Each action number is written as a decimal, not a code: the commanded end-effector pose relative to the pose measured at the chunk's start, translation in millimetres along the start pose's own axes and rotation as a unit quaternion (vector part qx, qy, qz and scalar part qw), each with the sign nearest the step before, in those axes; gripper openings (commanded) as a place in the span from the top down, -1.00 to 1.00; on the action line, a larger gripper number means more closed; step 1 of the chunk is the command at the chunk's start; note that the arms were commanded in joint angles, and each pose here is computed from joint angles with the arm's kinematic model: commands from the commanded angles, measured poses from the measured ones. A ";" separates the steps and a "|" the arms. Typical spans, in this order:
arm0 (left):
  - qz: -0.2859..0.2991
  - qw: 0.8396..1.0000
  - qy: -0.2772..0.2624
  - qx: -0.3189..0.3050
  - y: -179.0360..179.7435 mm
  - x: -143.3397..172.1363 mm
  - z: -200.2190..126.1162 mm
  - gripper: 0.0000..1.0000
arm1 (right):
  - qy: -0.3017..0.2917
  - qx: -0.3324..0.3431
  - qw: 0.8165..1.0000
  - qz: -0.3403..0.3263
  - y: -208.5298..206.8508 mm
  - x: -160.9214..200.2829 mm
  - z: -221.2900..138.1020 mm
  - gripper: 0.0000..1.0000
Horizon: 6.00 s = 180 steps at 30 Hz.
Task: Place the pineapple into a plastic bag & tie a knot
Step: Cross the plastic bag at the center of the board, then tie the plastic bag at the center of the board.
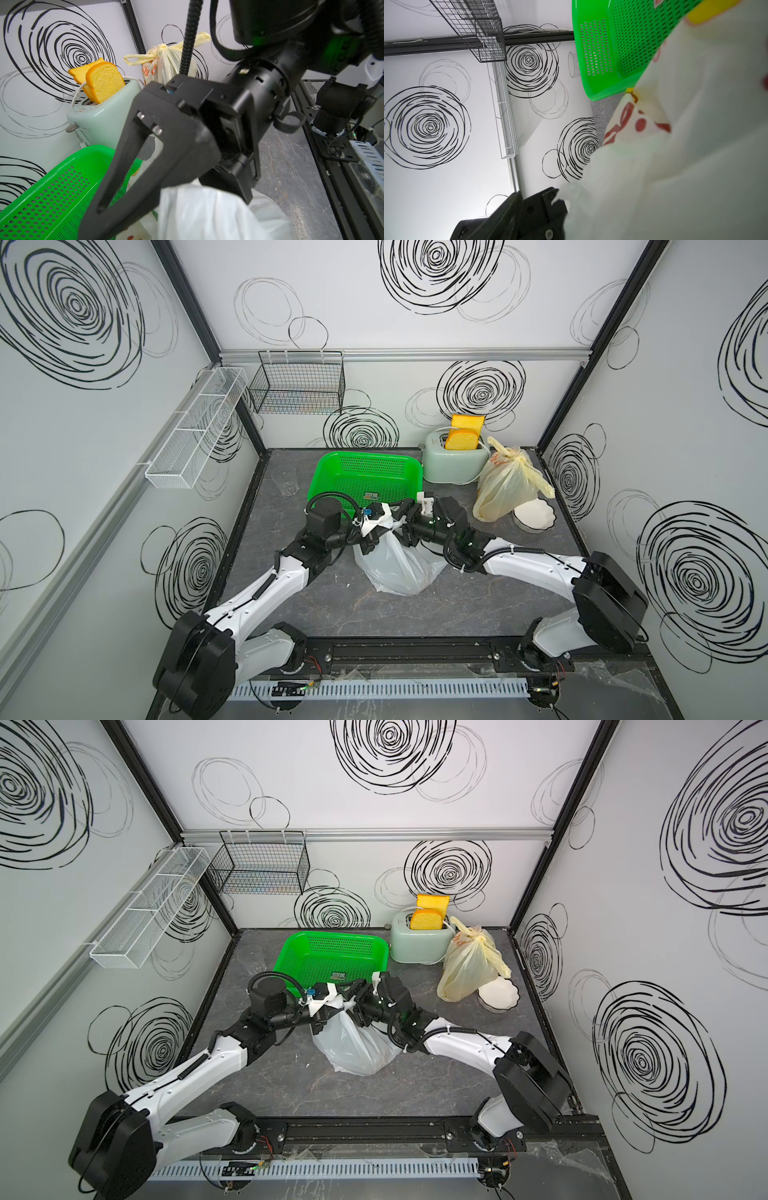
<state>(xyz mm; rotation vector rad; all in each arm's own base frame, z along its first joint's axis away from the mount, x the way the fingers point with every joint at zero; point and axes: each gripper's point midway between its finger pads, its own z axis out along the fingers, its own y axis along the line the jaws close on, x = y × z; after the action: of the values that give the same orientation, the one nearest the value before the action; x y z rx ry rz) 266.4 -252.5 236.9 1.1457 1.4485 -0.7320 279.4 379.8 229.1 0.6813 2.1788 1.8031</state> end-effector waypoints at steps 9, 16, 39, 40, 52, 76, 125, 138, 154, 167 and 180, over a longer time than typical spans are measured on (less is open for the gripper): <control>0.037 0.997 -0.071 -0.007 -23.8 -40.9 -10.5 1.00 | -0.005 -0.152 0.987 0.047 87.2 2.9 -12.5 -0.14; 0.077 0.993 -0.092 -0.015 -47.9 -44.5 -2.0 1.00 | 0.000 -0.124 0.992 -0.027 82.3 14.0 -34.2 0.32; 0.294 0.952 -0.086 0.004 -124.7 -44.6 9.5 -0.28 | -0.011 -0.017 0.980 -0.199 50.3 -8.0 -74.1 1.00; 0.296 0.951 -0.084 0.004 -124.9 -45.8 6.8 -0.36 | -0.013 -0.007 0.978 -0.207 46.5 -11.2 -75.8 1.00; 0.196 0.979 -0.048 -0.038 -102.3 -61.1 -38.7 -0.62 | 0.043 0.086 0.928 -0.359 24.3 -33.6 -107.7 1.00; 0.054 0.996 0.070 -0.030 -55.1 27.0 44.5 -0.21 | 0.179 0.060 0.885 -0.427 14.5 18.3 -77.1 1.00; -0.164 0.985 0.018 -0.047 -42.3 56.5 53.4 0.91 | 0.325 -0.141 0.848 -0.393 43.2 117.8 -108.2 1.00; -0.083 0.987 -0.063 -0.120 -45.5 13.1 -2.6 0.04 | 0.243 -0.059 0.898 -0.363 2.5 51.0 -109.0 1.00; 0.081 0.991 -0.076 -0.077 -81.5 -26.3 -11.7 0.50 | 0.261 -0.081 0.886 -0.375 19.5 64.8 -117.7 1.00; 0.088 0.993 -0.038 -0.074 -62.6 -17.2 16.7 0.16 | 0.271 -0.105 0.875 -0.388 36.4 80.8 -127.4 1.00; 0.096 0.992 -0.074 -0.040 -75.9 -33.8 11.8 0.55 | 0.255 -0.082 0.882 -0.387 26.5 71.1 -116.3 1.00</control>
<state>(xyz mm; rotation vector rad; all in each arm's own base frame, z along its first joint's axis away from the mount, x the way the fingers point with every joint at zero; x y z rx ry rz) 201.0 -296.0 221.2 1.1603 1.3259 -0.5878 168.8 314.3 253.3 -0.6223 2.2125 1.7616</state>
